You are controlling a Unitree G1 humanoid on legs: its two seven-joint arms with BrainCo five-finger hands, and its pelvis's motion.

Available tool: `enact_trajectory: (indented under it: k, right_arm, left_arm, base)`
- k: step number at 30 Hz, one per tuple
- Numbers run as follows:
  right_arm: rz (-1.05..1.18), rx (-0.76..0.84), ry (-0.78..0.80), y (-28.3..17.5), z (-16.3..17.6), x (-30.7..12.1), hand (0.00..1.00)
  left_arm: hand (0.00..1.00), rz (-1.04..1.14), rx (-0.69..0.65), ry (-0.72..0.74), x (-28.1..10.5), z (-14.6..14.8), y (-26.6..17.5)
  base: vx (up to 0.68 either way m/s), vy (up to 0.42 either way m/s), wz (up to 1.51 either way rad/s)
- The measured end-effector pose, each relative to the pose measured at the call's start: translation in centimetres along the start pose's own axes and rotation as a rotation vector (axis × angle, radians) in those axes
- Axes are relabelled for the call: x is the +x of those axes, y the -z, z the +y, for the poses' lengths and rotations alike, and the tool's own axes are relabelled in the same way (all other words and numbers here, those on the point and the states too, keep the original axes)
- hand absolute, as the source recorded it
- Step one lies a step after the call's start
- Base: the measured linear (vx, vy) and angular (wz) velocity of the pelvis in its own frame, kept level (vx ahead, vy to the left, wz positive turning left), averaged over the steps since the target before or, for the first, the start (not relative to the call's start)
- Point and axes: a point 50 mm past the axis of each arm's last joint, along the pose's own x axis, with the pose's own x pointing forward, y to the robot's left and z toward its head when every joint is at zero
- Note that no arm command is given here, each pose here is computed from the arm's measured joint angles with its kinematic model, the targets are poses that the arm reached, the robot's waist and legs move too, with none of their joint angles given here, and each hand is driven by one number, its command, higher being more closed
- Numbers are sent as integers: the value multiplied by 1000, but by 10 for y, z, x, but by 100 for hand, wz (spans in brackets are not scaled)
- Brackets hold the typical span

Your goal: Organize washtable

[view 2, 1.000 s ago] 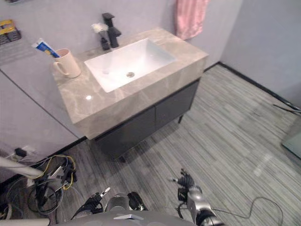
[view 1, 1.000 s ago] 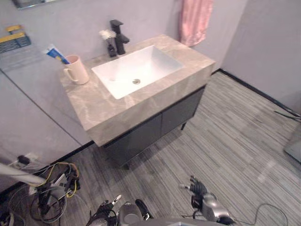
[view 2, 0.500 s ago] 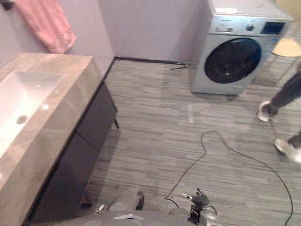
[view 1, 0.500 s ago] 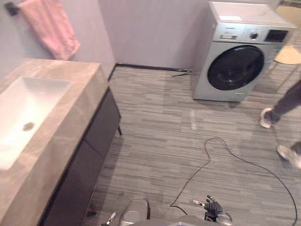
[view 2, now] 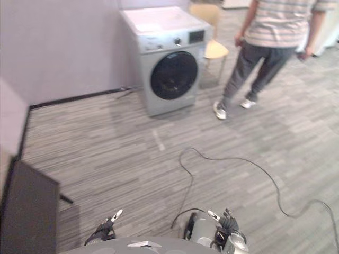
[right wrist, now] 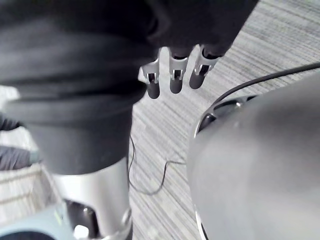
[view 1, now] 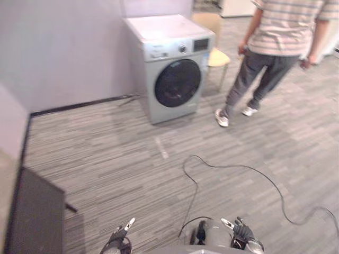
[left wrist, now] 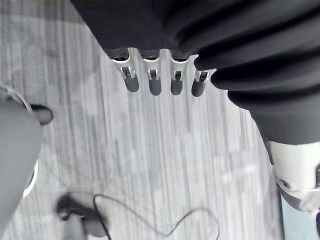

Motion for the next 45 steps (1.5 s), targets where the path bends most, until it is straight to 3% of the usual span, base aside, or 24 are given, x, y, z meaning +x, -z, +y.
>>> enact_trajectory:
  k: [4,10,13,16,21,26,33,38,42,45]
  right_arm:
    - [8,136,84,1,-18,0,0]
    - [67,185,126,16,-28,-5,0]
    - [82,139,78,11,-14,0,0]
    - [79,95,31,4,1,4,0]
    - [92,-4,16,9,-3,2,0]
    - [138,32,16,28,-2,-4,0]
    - [164,68,108,43,-36,-14,0]
    - [212,135,199,58,-57,-24,0]
    - [200,164,232,52,-66,-23,0]
    - [204,137,203,43,-58,-16,0]
  left_arm:
    - [0,24,-97,22,-2,-16,8]
    - [0,10,-265,-49,-2,5,8]
    - [0,13,-226,-88,-4,25,10]
    - [0,78,-192,-90,-8,27,27]
    - [0,149,-171,-112,-15,26,49]
    - [0,172,-87,-156,-15,57,45]
    - [0,-12,-32,-22,4,11,-13]
    - [0,-25,-83,56,2,-23,-8]
    - [0,2,-169,45,-1,-23,2]
    - [0,-50,-175,2,0,0,-7]
  base:
    - [384,-491,-112]
    - [151,-470,-138]
    - [-175,-221,-151]
    - [-373,-36,-136]
    - [66,85,-83]
    - [493,-56,-27]
    - [-103,75,23]
    - [322,-266,-5]
    - [640,-410,-17]
    - [561,-313,-47]
